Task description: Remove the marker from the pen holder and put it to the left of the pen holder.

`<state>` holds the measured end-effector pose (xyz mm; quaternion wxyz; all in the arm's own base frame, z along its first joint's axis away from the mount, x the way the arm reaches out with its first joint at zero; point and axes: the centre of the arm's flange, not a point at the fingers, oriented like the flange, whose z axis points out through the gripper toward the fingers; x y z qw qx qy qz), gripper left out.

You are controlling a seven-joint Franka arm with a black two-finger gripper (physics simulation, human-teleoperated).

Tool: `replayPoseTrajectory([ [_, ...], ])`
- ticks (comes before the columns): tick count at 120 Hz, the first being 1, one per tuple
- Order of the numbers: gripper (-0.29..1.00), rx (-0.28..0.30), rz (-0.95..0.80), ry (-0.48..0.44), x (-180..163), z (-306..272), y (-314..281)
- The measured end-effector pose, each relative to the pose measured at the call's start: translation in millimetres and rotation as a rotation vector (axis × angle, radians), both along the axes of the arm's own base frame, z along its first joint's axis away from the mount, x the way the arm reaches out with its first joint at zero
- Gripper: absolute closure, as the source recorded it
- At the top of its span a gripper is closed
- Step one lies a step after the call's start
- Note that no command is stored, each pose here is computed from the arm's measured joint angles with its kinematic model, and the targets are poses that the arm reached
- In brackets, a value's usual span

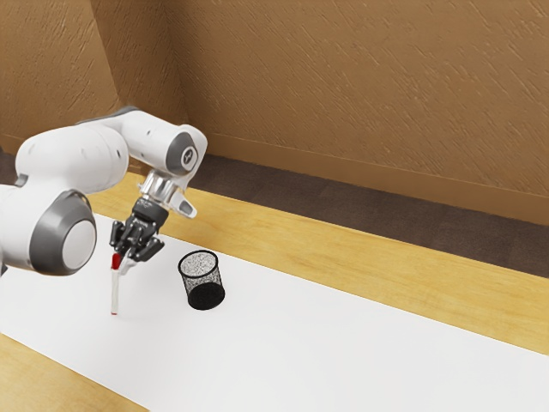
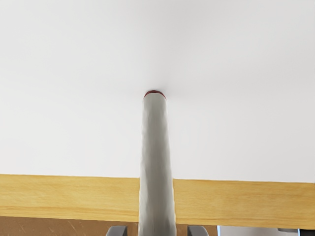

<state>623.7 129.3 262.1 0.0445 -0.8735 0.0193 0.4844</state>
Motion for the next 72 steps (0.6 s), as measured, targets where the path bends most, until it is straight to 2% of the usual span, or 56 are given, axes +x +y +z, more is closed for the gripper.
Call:
replayPoseTrajectory([
  [21,0.29,0.000,0.005,0.000,0.0,-1.0,-0.6],
  [47,0.10,0.002,0.008,-0.038,3.1,20.8,2.2],
  [57,0.07,-0.029,-0.001,-0.150,0.6,93.5,-8.4],
  [65,0.05,-0.072,-0.024,-0.291,-32.4,176.7,-23.2],
  [72,0.04,-0.098,-0.047,-0.413,-53.9,227.1,-33.9],
])
